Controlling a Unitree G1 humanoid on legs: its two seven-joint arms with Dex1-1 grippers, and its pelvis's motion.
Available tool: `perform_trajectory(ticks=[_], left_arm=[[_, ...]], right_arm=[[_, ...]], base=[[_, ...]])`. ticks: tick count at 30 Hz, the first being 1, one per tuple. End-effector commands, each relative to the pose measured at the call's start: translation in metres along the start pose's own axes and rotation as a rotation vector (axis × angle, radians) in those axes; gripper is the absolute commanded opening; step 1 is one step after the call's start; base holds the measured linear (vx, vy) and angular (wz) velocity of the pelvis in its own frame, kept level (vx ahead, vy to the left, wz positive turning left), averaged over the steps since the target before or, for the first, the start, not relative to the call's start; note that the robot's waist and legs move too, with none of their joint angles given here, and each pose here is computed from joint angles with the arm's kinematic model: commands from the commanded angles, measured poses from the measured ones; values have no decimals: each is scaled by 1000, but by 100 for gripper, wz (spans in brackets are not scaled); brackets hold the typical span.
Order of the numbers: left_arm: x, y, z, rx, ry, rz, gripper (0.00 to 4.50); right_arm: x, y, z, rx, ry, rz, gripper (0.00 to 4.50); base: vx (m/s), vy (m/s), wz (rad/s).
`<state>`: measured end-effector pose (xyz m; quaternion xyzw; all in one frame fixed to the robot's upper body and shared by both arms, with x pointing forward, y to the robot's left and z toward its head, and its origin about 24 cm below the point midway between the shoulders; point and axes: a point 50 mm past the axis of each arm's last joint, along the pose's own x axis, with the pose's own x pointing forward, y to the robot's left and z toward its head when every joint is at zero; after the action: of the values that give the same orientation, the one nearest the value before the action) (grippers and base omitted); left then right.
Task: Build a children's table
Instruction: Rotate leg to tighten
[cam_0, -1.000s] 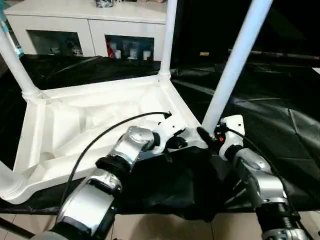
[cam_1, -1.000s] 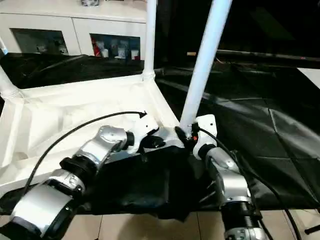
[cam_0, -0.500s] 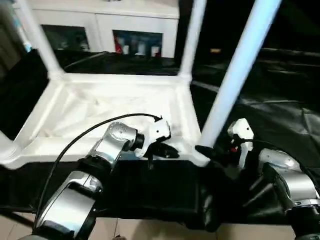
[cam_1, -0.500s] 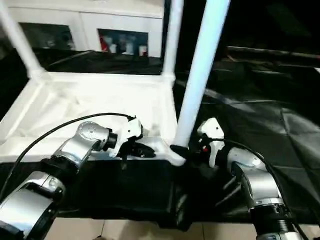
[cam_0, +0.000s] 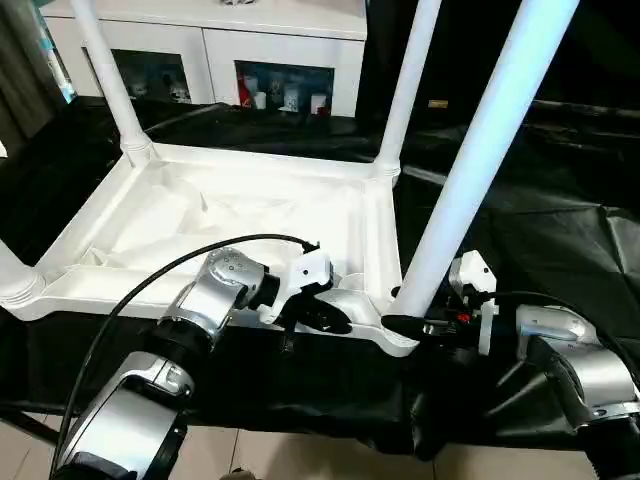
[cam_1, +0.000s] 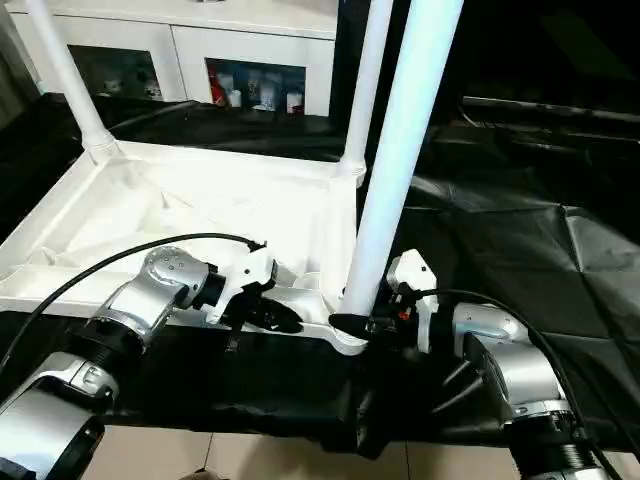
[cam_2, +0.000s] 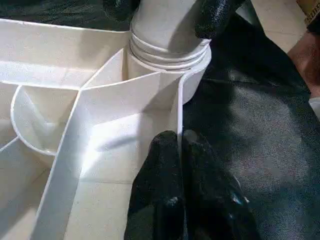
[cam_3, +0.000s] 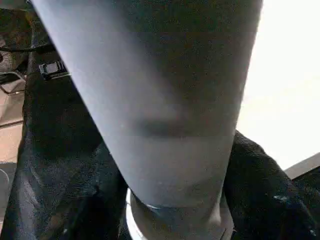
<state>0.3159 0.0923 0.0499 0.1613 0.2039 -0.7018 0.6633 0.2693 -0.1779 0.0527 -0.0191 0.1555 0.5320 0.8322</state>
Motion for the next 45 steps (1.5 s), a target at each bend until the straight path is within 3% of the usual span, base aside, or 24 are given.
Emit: perform_trajectory(ticks=[1, 5, 9, 15, 19, 24, 25, 27, 31, 33, 41, 45], left_arm=[[11, -8, -3, -31, -45, -68, 0], [14, -3, -2, -45, -35, 4, 0], [22, 12, 3, -64, -34, 202, 0], [38, 31, 14, -117, 8, 483, 0], [47, 35, 20, -132, 12, 564, 0], [51, 31, 20, -111, 4, 489, 0], [50, 31, 20, -104, 1, 477, 0], [49, 30, 19, -103, 2, 457, 0], [43, 27, 15, -91, 3, 367, 0], [35, 19, 11, -51, -31, 223, 0], [21, 5, 1, -47, -53, 14, 0], [16, 0, 0, -53, -71, -55, 0]], right_arm=[[-2, -4, 0, 18, 1, -48, 220], [1, -10, -3, 73, -36, -138, 210], [10, -18, -9, 136, -64, -311, 207], [37, -21, -18, 211, -97, -595, 201], [51, -21, -22, 255, -69, -741, 199], [65, -11, -8, 193, -129, -594, 199], [64, -11, -5, 188, -142, -582, 252], [61, -12, -3, 184, -156, -544, 266], [45, -12, 2, 137, -143, -402, 302], [23, -15, 6, 66, -109, -321, 313], [-2, -10, 9, 5, -52, -138, 313], [-5, -6, 8, 9, -29, -69, 313]], base=[[0, 0, 0], [0, 0, 0], [0, 0, 0], [0, 0, 0], [0, 0, 0], [0, 0, 0], [0, 0, 0], [0, 0, 0], [0, 0, 0], [0, 0, 0], [0, 0, 0], [0, 0, 0]])
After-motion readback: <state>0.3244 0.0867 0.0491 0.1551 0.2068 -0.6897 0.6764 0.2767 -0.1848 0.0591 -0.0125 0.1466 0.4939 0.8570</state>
